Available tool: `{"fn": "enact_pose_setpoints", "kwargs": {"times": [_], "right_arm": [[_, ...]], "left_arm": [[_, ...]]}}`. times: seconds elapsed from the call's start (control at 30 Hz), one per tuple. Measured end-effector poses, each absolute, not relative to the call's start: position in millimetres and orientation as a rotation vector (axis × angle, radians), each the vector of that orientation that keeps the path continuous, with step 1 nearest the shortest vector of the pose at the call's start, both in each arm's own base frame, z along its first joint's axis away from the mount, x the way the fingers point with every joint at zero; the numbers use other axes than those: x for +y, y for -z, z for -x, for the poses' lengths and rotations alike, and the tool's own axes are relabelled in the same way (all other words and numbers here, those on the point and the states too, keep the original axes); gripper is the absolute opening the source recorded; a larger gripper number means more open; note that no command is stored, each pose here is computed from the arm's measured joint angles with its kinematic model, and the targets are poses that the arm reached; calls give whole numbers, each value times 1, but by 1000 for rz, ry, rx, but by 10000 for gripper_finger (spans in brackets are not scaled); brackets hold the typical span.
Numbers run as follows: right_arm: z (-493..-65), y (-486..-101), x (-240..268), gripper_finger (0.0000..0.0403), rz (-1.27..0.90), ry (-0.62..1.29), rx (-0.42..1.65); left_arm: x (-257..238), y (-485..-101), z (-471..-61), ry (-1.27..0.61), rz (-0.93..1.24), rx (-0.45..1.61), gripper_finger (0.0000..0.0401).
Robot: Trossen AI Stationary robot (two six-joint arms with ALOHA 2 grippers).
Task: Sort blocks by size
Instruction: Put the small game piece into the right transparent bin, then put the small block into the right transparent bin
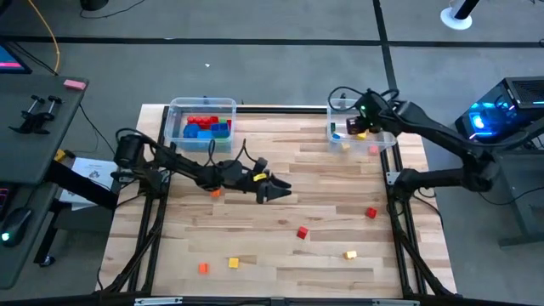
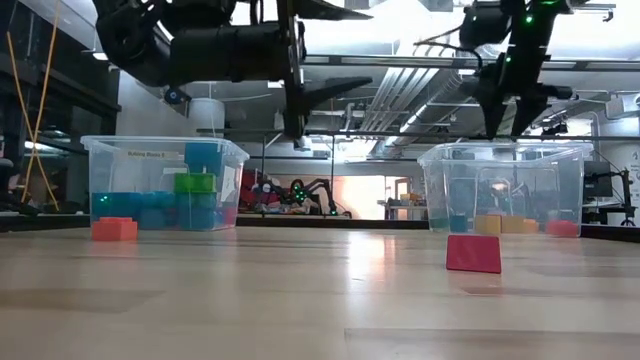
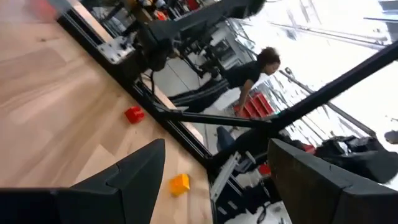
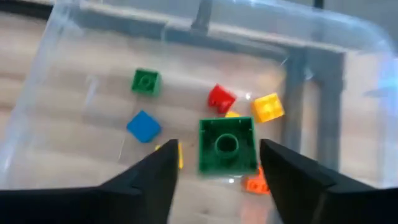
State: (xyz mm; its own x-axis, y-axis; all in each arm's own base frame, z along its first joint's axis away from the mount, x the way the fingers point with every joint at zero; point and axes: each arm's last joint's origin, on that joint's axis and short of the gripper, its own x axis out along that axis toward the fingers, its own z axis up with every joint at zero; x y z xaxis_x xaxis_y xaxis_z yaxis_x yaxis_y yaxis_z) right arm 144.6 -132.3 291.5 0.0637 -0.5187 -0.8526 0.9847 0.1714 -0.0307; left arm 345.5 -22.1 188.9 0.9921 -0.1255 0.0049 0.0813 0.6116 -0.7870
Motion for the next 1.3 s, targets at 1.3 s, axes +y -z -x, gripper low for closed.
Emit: {"fn": "enact_pose_setpoints", "kwargs": {"times": [1.3], "right_arm": [[-296, -183, 145, 319, -30, -296, 1074]], "left_arm": [[20, -192, -339, 354, 858, 220, 268]]}}
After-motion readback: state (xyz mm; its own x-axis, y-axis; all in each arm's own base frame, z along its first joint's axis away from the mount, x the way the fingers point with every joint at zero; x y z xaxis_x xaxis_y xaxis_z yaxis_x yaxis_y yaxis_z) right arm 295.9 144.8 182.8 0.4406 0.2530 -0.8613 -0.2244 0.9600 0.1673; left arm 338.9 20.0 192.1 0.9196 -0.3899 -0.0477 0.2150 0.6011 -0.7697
